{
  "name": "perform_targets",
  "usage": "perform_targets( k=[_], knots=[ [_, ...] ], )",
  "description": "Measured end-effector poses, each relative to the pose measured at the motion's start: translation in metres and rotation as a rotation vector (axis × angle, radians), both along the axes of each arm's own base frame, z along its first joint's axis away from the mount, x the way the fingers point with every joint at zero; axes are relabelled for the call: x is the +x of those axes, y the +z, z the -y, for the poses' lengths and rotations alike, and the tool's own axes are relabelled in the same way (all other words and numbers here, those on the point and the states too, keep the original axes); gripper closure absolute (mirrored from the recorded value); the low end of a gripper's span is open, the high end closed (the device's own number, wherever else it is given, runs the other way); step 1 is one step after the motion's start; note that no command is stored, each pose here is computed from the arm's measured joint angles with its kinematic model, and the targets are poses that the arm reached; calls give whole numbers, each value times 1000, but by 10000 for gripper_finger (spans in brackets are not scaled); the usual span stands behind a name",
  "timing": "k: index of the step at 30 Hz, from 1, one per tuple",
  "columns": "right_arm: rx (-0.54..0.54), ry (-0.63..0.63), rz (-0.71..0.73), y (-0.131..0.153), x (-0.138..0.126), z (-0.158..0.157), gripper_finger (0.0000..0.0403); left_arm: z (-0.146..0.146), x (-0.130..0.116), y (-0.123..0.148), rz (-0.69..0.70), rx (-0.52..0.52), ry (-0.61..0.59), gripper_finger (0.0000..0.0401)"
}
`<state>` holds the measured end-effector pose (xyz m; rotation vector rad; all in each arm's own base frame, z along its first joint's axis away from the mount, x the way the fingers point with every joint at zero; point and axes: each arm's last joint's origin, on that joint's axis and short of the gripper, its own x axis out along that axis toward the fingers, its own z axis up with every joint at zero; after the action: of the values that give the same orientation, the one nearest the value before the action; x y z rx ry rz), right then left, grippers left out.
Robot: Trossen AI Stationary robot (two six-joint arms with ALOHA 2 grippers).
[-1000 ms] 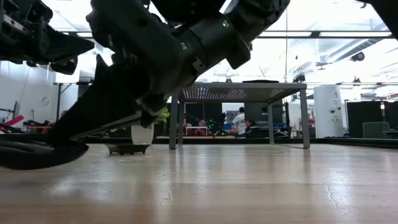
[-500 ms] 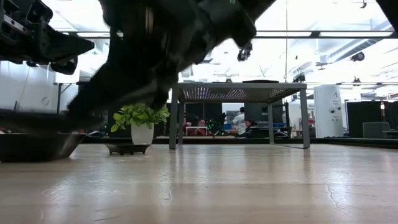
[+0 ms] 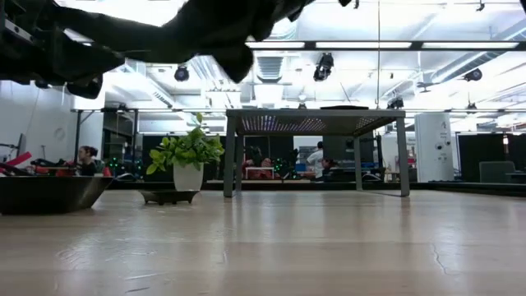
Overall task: Pick & Place Mini shaped plates
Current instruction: Stack the drop shaped plate on top of the other drop shaped plate on the shelf
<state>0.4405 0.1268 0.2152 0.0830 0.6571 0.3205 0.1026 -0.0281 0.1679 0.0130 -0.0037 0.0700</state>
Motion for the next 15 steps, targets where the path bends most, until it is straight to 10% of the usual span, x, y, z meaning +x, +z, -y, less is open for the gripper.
perform_targets(
  k=[15],
  knots=[
    [-42,-329,32,58,-101,59,395,0,0,0,-1,0,0,401]
  ],
)
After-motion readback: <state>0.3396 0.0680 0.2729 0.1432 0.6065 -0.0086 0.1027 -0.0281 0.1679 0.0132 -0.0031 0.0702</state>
